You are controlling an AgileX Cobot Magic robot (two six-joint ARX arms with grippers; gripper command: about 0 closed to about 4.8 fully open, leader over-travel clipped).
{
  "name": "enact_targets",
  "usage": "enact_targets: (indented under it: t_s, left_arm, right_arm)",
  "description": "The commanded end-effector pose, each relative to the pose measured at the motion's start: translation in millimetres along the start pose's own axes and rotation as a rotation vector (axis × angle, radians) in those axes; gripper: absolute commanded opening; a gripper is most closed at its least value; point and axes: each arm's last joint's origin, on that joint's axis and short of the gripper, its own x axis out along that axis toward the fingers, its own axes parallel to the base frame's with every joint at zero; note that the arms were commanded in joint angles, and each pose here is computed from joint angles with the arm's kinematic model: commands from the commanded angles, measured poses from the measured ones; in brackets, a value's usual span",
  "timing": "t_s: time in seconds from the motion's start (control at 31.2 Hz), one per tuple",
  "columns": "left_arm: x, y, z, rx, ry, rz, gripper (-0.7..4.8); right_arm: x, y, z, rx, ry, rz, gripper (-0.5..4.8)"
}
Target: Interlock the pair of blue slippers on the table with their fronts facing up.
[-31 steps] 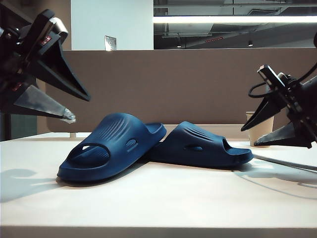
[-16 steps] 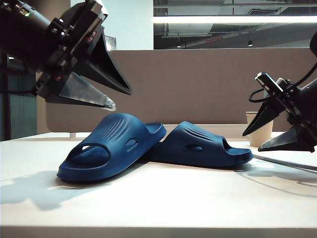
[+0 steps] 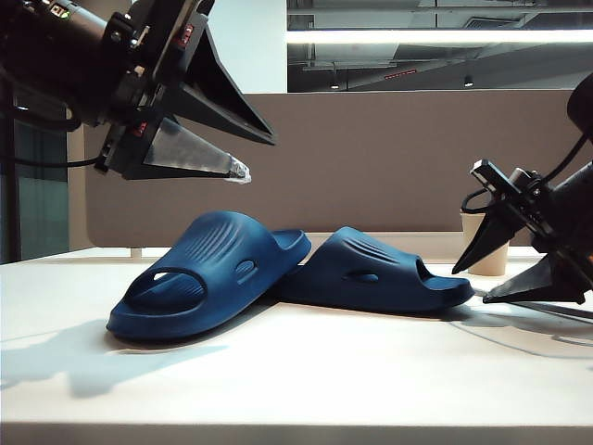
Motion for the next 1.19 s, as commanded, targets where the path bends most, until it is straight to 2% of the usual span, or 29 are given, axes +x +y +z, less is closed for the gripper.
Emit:
enact_targets:
  t_s: [0.03, 0.61, 0.83, 0.87, 0.93, 0.99, 1.03, 1.09, 1.19]
  left_arm:
    - [0, -0.9, 2, 0.011, -0.019, -0.009, 2.41]
    - [0, -1.6, 6, 0.028, -0.053, -0.011, 2.41]
    - [0, -1.6, 6, 0.028, -0.052, -0.013, 2.41]
    - [0, -1.6, 6, 0.028, -0.052, -0.014, 2.41]
    - [0, -1.7, 6, 0.028, -0.052, -0.015, 2.41]
    - [0, -1.7, 6, 0.028, -0.052, -0.015, 2.41]
    - [0, -1.6, 6, 0.028, -0.052, -0.014, 2.41]
    - [0, -1.6, 5, 0.027, -0.05, -0.014, 2.41]
    - [0, -1.1, 4, 0.019, -0.036, -0.008, 2.41]
  right_arm:
    - [3, 2, 6, -0.023, -0.02, 0.022, 2.16]
    - [15, 2, 10, -0.031, -0.02, 0.039, 2.15]
    - [27, -7, 4, -0.009, 0.017, 0.027, 2.1]
    - [28, -7, 3, -0.008, 0.018, 0.024, 2.0]
    - [30, -10, 2, -0.004, 0.022, 0.015, 1.38]
    - [31, -11, 1, -0.001, 0.025, 0.012, 1.15]
    - [32, -11, 1, -0.002, 0.025, 0.012, 0.83]
    - [31, -11, 2, -0.008, 0.025, 0.012, 0.51]
    - [31, -11, 2, -0.015, 0.024, 0.01, 0.39]
